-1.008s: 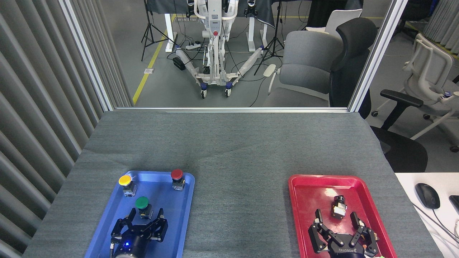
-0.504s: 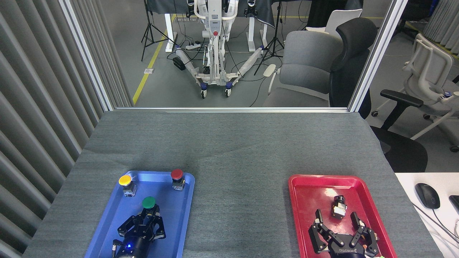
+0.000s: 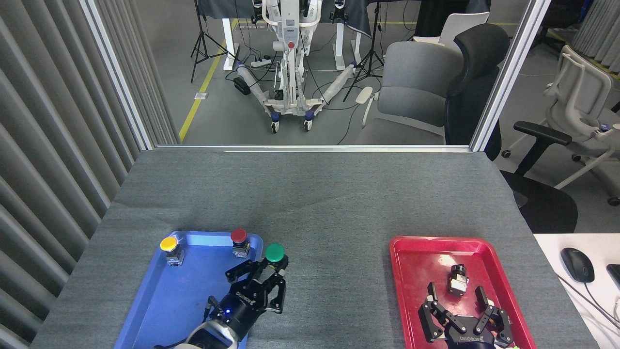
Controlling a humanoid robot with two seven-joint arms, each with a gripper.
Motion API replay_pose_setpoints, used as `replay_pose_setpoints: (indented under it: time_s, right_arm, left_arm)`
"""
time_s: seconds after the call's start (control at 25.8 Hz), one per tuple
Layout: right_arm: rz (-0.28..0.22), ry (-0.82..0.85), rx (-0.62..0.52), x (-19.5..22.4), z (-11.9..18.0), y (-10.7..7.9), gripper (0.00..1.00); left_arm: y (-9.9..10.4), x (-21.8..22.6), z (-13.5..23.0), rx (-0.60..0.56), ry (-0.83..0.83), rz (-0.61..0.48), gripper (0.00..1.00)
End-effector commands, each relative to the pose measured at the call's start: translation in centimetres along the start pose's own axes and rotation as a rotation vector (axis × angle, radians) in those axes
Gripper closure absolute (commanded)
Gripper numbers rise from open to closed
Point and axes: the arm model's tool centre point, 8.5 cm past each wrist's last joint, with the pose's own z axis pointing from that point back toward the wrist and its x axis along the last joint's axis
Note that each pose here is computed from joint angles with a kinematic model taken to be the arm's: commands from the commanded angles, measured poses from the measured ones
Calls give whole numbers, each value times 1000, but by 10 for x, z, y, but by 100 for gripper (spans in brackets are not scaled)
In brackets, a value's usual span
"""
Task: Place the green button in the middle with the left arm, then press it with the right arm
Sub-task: 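Carry the green button off the blue tray toward the table middle, then set the green button down, release, and withdraw the left gripper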
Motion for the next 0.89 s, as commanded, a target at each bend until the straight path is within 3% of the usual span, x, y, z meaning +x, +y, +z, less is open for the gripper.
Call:
replay_pose_setpoints:
  time_s: [0.0,0.39,0.58,0.62,0.7,0.85]
  right_arm:
    - [2,5,-1,-2,0,0,0]
    - [-3,3,0,0,0,0,0]
    - [-9,6,5,2,1,2,0]
    - [-10,4,6,3,1,2,0]
    - [-9,2,11,3,3,4,0]
    - [-13,-16,21,10,5,7,0]
  left_arm:
    - [-11,49,-43,-59,-163,11,100]
    - [-59,57,-42,-240,-168,20,100]
    - [-61,54,-40,-247,-147,6,100]
    - [-60,54,-41,-243,-145,6,84]
    - [-58,53,-43,-228,-121,18,3]
    - [-54,55,-45,-217,-128,6,0]
